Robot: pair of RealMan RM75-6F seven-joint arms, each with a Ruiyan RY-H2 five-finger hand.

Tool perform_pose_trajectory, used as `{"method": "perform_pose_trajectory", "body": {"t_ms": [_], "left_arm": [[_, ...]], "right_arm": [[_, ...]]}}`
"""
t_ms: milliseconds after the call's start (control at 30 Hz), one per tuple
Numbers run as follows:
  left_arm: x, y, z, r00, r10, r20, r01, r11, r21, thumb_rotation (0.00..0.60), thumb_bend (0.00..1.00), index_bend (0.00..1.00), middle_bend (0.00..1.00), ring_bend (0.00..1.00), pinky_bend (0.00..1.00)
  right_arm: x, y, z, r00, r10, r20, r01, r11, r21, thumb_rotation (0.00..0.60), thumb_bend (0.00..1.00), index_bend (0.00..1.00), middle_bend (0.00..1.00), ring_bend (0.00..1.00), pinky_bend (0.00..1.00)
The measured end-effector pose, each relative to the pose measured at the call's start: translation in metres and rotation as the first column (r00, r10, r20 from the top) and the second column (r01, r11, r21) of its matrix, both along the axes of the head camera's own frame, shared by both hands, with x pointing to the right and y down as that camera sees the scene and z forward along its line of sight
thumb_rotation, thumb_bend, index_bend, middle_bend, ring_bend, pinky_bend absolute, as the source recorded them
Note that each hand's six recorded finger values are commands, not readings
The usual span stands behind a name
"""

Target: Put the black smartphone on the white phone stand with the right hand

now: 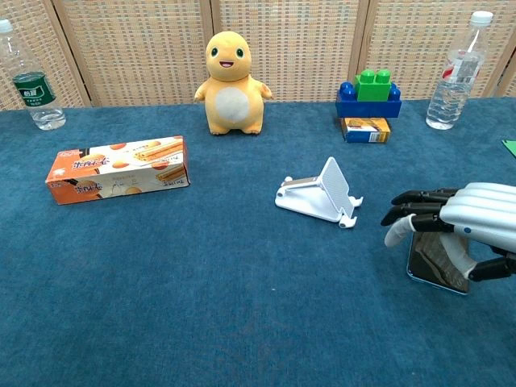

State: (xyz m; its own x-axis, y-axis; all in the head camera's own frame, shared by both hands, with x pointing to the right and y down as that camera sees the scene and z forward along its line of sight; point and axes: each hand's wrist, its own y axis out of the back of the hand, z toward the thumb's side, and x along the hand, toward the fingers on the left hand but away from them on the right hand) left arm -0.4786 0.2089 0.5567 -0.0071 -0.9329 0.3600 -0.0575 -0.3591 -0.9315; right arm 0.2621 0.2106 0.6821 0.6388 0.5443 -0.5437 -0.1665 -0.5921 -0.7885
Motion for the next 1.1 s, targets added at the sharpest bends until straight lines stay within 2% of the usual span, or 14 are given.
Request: {"method": "perform_pose_trajectory", "body": {"t_ms": [267, 567, 833, 1100], "left_arm": [[0.000, 0.001, 0.002, 1.000, 0.004, 0.005, -0.004, 1.000, -0.004, 0.600, 0.00, 0.00, 0.00, 0.00, 0.00], [0.000, 0.000, 0.002, 1.000, 0.004, 0.006, -0.004, 1.000, -0.003, 0.600, 0.00, 0.00, 0.00, 0.00, 0.00], [0.002, 0.001, 0.004, 1.000, 0.007, 0.016, -0.007, 1.000, -0.005, 0.600, 0.00, 0.00, 0.00, 0.00, 0.00], [0.003, 0.001, 0.008, 1.000, 0.012, 0.029, -0.011, 1.000, -0.016, 0.600, 0.00, 0.00, 0.00, 0.00, 0.00]], "right_arm": [[-0.008, 0.000, 0.017, 0.998, -0.009, -0.055, 0.008, 1.000, -0.002, 0.600, 1.00, 0.25, 0.16, 0.07, 0.17], [0.002, 0.004, 0.029, 0.992, -0.023, -0.126, 0.023, 1.000, 0.001, 0.600, 1.00, 0.25, 0.16, 0.07, 0.17], [0.025, 0.015, 0.030, 0.984, -0.045, -0.172, 0.044, 0.999, -0.014, 0.600, 1.00, 0.25, 0.18, 0.07, 0.20], [0.055, 0.027, 0.020, 0.973, -0.076, -0.219, 0.080, 0.997, 0.009, 0.600, 1.00, 0.31, 0.23, 0.08, 0.20]]}}
